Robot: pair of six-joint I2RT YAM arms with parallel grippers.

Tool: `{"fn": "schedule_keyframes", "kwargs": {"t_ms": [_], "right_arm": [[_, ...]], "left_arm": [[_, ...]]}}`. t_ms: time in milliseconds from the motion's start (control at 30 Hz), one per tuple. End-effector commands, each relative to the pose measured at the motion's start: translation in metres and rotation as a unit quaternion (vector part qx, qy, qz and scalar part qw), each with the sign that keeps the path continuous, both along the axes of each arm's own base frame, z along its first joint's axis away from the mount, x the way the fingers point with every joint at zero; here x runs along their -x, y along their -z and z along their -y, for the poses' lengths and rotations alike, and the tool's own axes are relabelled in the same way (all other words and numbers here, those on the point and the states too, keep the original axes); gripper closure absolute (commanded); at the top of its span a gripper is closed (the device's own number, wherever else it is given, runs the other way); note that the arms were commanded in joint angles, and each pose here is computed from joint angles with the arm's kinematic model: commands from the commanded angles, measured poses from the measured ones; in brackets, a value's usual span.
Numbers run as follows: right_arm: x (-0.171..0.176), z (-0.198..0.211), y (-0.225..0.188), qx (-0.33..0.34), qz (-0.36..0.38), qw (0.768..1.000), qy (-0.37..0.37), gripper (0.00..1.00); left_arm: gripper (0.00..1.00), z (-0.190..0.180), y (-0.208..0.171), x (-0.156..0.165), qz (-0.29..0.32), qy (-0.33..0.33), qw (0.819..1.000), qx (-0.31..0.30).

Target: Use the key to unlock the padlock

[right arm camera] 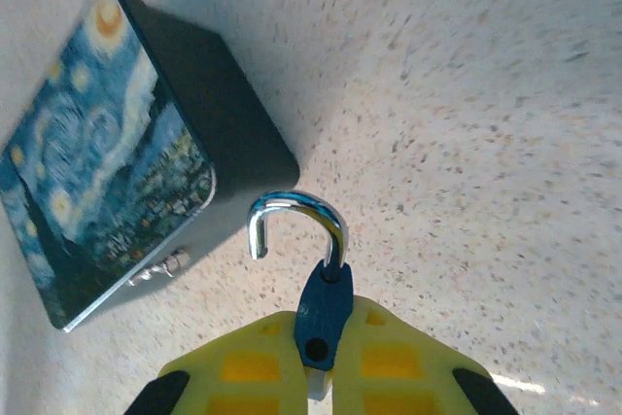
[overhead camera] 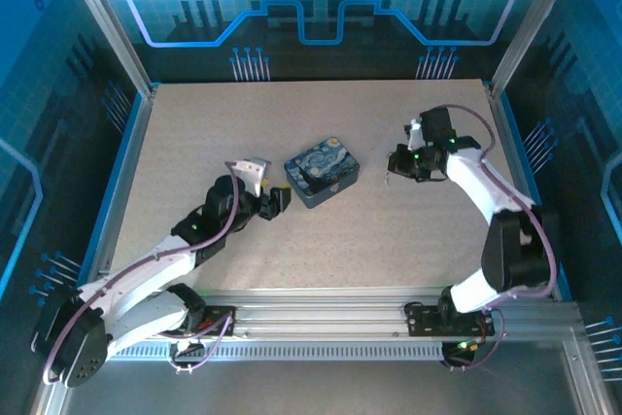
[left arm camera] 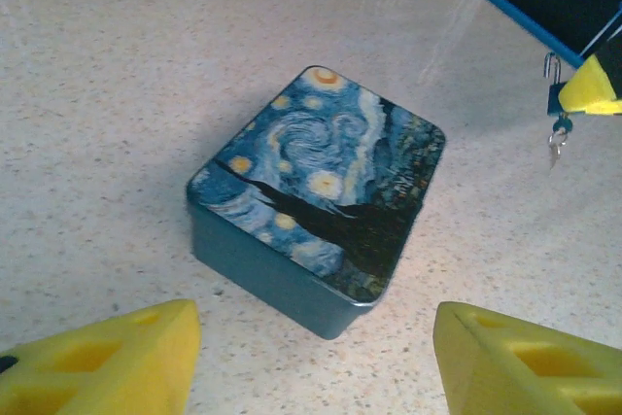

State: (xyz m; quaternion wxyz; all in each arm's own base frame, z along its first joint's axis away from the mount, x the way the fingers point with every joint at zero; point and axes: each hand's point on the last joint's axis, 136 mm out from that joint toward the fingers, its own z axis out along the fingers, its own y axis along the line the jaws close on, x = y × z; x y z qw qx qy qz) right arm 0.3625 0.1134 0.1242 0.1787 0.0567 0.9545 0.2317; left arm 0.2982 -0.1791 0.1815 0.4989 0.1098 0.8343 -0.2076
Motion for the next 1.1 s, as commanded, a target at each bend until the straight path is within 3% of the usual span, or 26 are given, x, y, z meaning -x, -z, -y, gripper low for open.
{"fn": "schedule_keyframes", "kwargs": {"t_ms": [0,167,400,633,867,1067], "right_arm": [[0.009,-0.001,0.023,0.007,-0.058,0.995,-0.075,1.0],[-0.016,0.028,0.053,0.005,-0.095,0.994,-0.061,1.0],[-0.032,0.061,0.088,0.066,-0.133,0.987,-0.068,0.98],[-0.048,0.087,0.087,0.149,-0.134,0.979,-0.047,0.84],[-0.053,0.099,0.065,0.212,-0.115,0.969,-0.047,0.54],[-0.052,0.08,0.026,0.222,-0.051,0.972,-0.059,0.47]], "left_arm": [[0.31,-0.011,0.024,0.006,-0.088,-0.005,0.995,-0.047],[0.31,-0.001,0.018,0.007,-0.102,0.016,0.994,-0.024],[0.3,-0.005,0.014,0.009,-0.097,0.011,0.995,-0.025],[0.3,-0.008,0.007,0.011,-0.087,0.006,0.996,-0.024],[0.29,-0.014,0.005,0.014,-0.079,-0.001,0.996,-0.028],[0.24,-0.024,-0.006,0.016,-0.063,-0.011,0.996,-0.055]]}}
